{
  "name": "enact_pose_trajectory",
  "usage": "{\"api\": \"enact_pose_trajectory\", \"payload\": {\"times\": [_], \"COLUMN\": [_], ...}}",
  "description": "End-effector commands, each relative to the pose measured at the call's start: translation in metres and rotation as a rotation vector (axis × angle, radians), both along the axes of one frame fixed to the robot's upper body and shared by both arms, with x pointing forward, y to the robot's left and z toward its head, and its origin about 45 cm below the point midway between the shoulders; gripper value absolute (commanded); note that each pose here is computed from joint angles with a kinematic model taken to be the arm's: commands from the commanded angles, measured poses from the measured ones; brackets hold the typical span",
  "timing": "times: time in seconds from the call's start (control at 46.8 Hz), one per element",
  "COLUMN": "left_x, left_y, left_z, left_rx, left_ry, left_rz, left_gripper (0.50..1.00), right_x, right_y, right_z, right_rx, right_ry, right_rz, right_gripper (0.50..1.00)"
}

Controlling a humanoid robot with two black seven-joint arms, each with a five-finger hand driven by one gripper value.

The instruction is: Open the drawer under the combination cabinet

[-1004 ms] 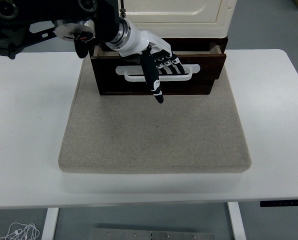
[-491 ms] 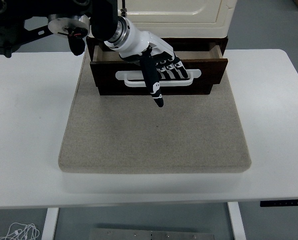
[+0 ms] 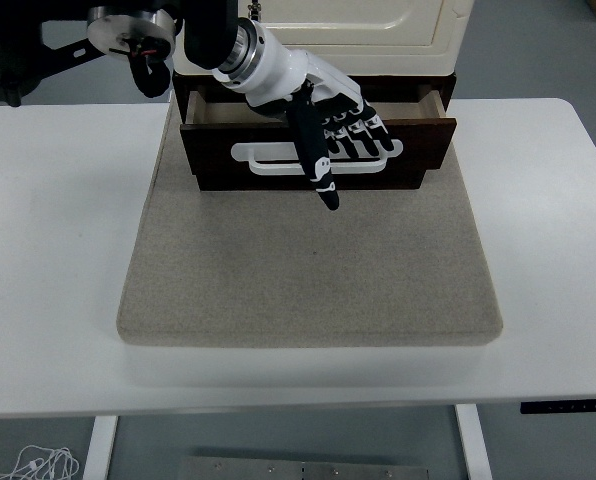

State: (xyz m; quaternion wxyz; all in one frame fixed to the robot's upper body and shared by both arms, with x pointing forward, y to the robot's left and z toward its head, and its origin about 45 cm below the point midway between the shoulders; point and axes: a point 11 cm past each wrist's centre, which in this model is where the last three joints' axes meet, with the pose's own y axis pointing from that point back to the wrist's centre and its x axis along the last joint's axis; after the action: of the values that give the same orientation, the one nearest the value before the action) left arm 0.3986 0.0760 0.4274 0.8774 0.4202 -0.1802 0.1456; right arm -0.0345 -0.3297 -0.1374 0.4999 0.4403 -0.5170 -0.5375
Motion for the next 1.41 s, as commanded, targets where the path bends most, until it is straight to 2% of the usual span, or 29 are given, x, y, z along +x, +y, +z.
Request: {"api": "enact_pose_trajectory", "payload": {"times": [0.0, 0.321, 0.449, 0.641, 0.726, 0.833, 1.047, 1.197, 1.325, 1.389], "left_x": [-0.002, -0.009, -0.011, -0.001, 0.010, 0.030, 0.057, 0.078, 0.101, 0.109], "left_y": [-0.006, -0.028, -0.030, -0.014, 0.001, 0.026, 0.095, 0.150, 0.199, 0.216], "left_z": [0.015, 0.079, 0.114, 0.177, 0.204, 0.229, 0.269, 0.269, 0.241, 0.223], "left_rx": [-0.058, -0.371, -0.524, -0.811, -0.933, -1.058, -1.313, -1.407, -1.445, -1.470], "left_ry": [-0.012, -0.045, -0.089, -0.205, -0.270, -0.356, -0.518, -0.537, -0.522, -0.487], "left_rz": [-0.013, -0.076, -0.104, -0.061, 0.012, 0.159, 0.433, 0.612, 0.779, 0.838], "left_gripper": [1.000, 1.000, 1.000, 1.000, 1.000, 1.000, 1.000, 1.000, 1.000, 1.000], "right_x": [0.000, 0.000, 0.000, 0.001, 0.001, 0.001, 0.001, 0.001, 0.001, 0.001], "right_y": [0.000, 0.000, 0.000, 0.000, 0.000, 0.000, 0.000, 0.000, 0.000, 0.000], "right_z": [0.000, 0.000, 0.000, 0.000, 0.000, 0.000, 0.000, 0.000, 0.000, 0.000], "right_rx": [0.001, 0.001, 0.001, 0.001, -0.001, -0.001, -0.001, 0.001, 0.001, 0.001], "right_ry": [0.000, 0.000, 0.000, -0.002, -0.002, -0.002, -0.001, -0.002, -0.002, -0.001], "right_rz": [0.000, 0.000, 0.000, -0.001, -0.001, 0.000, 0.000, -0.001, -0.001, 0.000], "right_gripper": [0.928, 0.928, 0.928, 0.928, 0.928, 0.926, 0.926, 0.928, 0.928, 0.928]}}
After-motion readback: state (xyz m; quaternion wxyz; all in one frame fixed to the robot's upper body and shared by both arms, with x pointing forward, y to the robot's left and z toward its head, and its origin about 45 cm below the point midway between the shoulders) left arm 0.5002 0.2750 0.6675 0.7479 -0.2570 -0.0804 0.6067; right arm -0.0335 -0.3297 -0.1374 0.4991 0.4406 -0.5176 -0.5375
